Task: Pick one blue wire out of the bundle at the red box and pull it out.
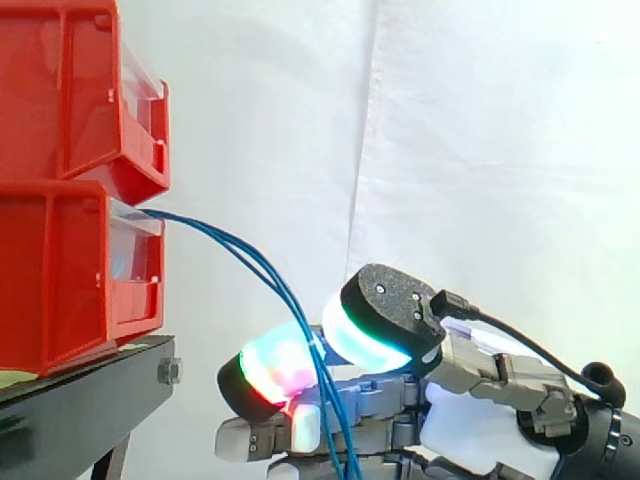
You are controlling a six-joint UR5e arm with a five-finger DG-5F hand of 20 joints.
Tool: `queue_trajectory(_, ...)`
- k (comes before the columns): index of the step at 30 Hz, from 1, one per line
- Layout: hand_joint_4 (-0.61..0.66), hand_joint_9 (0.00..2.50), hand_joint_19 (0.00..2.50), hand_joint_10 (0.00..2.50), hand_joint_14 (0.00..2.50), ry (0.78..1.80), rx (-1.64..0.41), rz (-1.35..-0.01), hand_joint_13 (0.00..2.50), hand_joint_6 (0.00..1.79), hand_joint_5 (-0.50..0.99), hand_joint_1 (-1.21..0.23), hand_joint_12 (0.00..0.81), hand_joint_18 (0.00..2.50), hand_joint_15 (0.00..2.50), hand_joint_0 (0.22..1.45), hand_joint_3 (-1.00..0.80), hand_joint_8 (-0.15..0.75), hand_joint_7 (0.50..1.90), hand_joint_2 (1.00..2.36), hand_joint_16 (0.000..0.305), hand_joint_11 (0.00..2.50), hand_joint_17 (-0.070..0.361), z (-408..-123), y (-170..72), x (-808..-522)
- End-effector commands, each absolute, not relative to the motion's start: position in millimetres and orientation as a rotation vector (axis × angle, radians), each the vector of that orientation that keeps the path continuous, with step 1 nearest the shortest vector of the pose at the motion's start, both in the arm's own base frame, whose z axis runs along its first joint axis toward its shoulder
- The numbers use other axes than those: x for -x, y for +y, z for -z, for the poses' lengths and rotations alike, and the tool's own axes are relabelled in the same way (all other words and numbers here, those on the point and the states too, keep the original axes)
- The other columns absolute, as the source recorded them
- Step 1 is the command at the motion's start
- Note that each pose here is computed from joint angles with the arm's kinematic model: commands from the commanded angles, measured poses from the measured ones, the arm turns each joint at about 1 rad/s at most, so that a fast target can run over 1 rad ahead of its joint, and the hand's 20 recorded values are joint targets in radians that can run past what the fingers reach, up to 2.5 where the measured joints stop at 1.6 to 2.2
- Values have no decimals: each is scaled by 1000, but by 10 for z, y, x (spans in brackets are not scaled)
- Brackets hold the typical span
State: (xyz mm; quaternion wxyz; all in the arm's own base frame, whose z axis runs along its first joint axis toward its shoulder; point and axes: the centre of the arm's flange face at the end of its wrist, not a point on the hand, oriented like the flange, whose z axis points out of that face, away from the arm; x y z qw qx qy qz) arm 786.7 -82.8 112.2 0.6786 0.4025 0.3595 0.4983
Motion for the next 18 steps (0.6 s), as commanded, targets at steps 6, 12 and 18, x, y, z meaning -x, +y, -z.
queue_trajectory(6, 218, 931, 528, 20, 13, 812, -892, -1098, 579, 865, -158, -711, 379, 560, 351, 569, -295, 290, 978, 1013, 52, 674, 116, -1126, -842, -7866)
queue_trajectory(12, 223, 932, 529, 17, 14, 815, -889, -1100, 585, 869, -157, -710, 379, 561, 351, 573, -286, 292, 985, 1013, 52, 665, 116, -1126, -837, -7867)
queue_trajectory(18, 220, 931, 527, 17, 14, 812, -882, -1106, 583, 866, -161, -713, 381, 564, 350, 566, -316, 290, 964, 1012, 52, 671, 117, -1136, -757, -7879)
